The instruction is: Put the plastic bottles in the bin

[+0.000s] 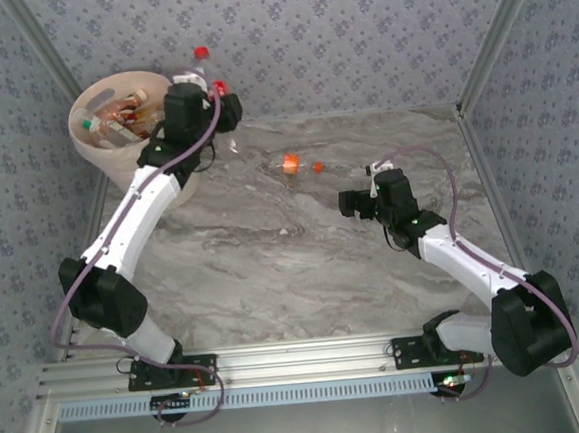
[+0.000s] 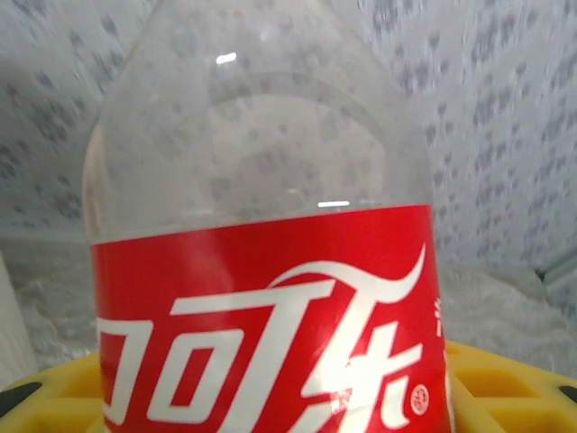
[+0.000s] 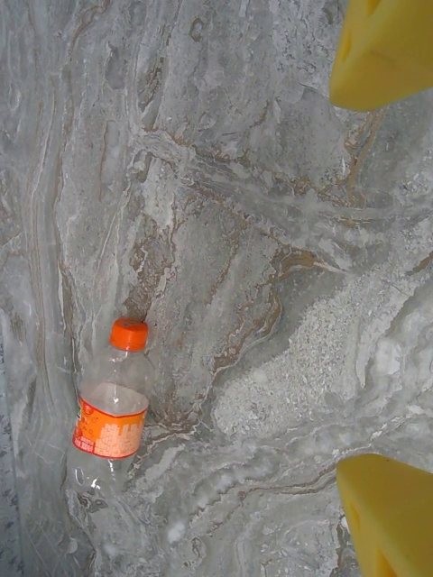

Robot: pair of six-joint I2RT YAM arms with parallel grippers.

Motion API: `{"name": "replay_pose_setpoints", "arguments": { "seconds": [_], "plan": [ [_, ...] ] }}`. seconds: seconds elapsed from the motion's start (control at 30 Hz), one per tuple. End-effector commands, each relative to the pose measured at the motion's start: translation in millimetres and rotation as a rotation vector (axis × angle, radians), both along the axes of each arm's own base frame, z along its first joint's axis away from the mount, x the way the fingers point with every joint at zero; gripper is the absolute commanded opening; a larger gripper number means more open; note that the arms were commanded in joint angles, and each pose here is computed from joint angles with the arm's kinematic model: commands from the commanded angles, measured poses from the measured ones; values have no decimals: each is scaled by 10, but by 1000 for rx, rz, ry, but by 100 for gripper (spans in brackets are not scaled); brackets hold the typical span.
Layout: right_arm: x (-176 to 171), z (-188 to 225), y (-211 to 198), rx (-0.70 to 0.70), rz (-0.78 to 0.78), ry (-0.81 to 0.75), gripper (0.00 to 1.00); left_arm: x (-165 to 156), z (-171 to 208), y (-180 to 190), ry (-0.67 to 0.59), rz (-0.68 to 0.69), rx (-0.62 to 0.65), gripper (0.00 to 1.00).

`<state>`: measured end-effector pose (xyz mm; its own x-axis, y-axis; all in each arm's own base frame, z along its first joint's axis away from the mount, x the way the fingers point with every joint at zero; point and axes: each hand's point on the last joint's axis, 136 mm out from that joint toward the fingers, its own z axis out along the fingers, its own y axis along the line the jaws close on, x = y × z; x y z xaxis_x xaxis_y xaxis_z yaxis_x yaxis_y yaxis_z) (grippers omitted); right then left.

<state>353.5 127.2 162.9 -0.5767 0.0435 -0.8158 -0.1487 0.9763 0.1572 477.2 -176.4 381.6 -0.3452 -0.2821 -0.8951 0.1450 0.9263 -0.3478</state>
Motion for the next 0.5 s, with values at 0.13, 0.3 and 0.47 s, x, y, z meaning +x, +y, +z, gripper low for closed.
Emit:
{"name": "replay_pose_setpoints", "arguments": {
  "seconds": [0.13,0.3,0.47],
  "plan": [
    [43,67,11,-3,4,-24,100,119,856,837,-237,278,-57,36],
    [32,37,9,-3,3,-18,100,265,1014,1427,-313,425,-179,36],
    [33,37,11,0,2,-19,100,394,1087,1789,-353,538,-194,37]
  ]
}}
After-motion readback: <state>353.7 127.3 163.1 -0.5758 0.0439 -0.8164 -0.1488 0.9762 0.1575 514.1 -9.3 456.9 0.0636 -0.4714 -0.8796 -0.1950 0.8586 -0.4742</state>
